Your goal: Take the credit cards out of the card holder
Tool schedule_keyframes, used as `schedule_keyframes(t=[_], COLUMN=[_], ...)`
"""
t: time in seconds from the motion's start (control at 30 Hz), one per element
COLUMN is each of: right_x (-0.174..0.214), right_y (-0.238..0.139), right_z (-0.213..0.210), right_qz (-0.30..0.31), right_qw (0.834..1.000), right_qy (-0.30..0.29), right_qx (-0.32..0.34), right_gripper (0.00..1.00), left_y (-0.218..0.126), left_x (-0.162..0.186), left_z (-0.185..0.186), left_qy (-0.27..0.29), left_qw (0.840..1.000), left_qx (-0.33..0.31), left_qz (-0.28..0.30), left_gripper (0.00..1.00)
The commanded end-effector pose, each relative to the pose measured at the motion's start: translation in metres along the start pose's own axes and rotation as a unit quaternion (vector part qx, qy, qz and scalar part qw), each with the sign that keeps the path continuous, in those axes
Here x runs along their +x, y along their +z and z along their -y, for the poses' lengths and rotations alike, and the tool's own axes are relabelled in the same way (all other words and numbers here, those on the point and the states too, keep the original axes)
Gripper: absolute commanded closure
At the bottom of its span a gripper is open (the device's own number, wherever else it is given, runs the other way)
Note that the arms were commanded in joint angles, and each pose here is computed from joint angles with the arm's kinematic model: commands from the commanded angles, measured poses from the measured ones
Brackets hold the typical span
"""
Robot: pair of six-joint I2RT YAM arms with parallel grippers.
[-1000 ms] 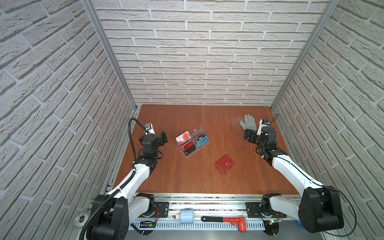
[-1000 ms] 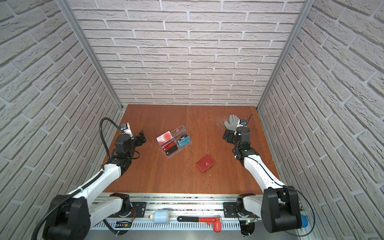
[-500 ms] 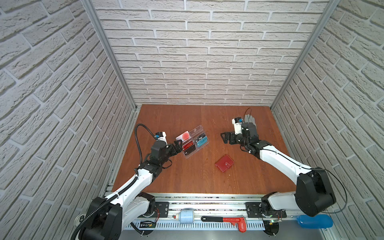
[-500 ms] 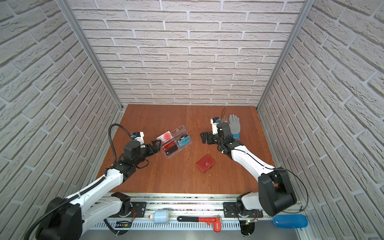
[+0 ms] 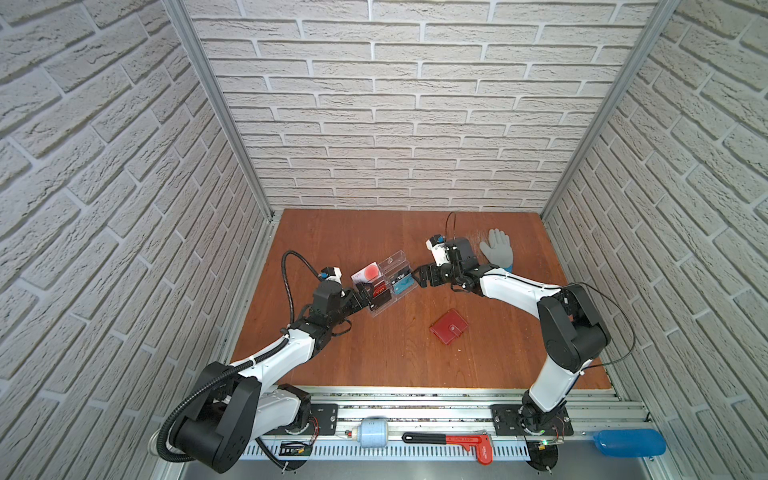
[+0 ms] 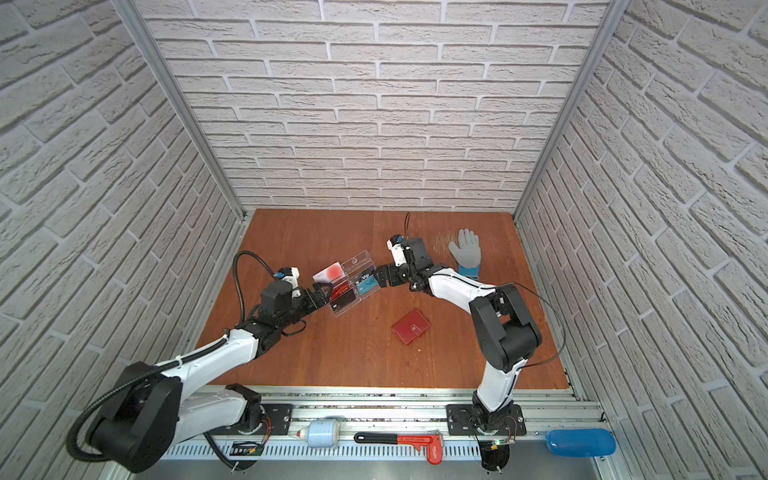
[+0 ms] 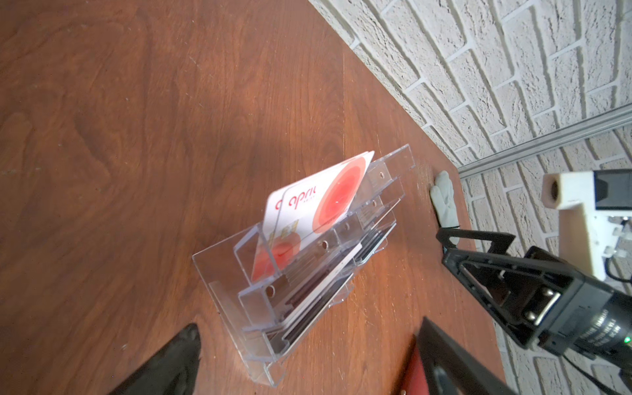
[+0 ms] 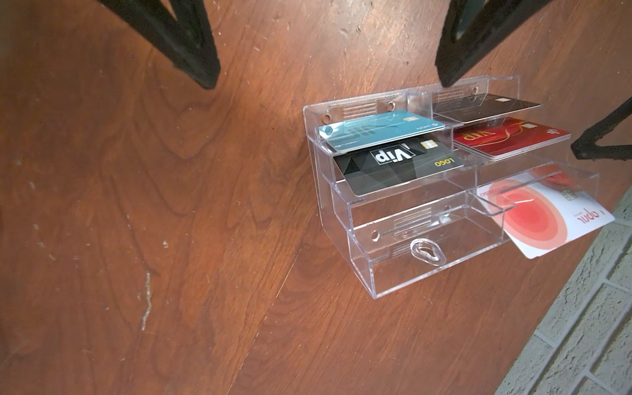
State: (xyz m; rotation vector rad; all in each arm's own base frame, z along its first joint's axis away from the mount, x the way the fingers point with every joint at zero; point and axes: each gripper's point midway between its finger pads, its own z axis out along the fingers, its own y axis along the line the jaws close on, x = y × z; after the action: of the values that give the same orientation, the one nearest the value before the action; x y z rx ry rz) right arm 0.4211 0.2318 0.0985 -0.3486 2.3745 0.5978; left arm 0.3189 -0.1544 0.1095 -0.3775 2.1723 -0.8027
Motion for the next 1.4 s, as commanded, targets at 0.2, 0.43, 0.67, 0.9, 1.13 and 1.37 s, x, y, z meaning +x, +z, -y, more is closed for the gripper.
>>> schedule_keyframes(t=[0.2,0.43,0.67,0.9,1.13,1.37], right_x=[-0.014,-0.009,-0.01,-0.009,-0.005,-0.001], right_y=[0.023,0.039,0.039,0.038,0.037,0.026], right_z=[-0.017,-0.019,-0.018,-0.014,0.001,0.015], right_qz=[0.033,0.021,0.022,0.02,0.019,0.024], right_qw=[0.998,0.997,0.997,0.998,0.999,0.998], right_qy=[-0.017,-0.012,-0.009,0.002,0.023,0.049], right_qx=[-0.056,-0.075,-0.075,-0.067,-0.039,-0.015], right_gripper=[0.0,0.0,0.0,0.0,0.0,0.01], left_y=[0.016,0.037,0.064,0.091,0.115,0.119], left_x=[-0.018,-0.026,-0.036,-0.049,-0.053,-0.051], left_z=[0.02,0.03,0.038,0.055,0.06,0.051], left_qy=[-0.004,0.015,0.02,0.03,0.037,0.035], left_qw=[0.999,0.999,0.999,0.998,0.997,0.997], left_qx=[0.033,0.039,0.042,0.057,0.06,0.058], left_qz=[0.025,0.019,0.014,0.005,-0.009,-0.023], left_gripper=[0.02,0.02,0.02,0.02,0.02,0.02])
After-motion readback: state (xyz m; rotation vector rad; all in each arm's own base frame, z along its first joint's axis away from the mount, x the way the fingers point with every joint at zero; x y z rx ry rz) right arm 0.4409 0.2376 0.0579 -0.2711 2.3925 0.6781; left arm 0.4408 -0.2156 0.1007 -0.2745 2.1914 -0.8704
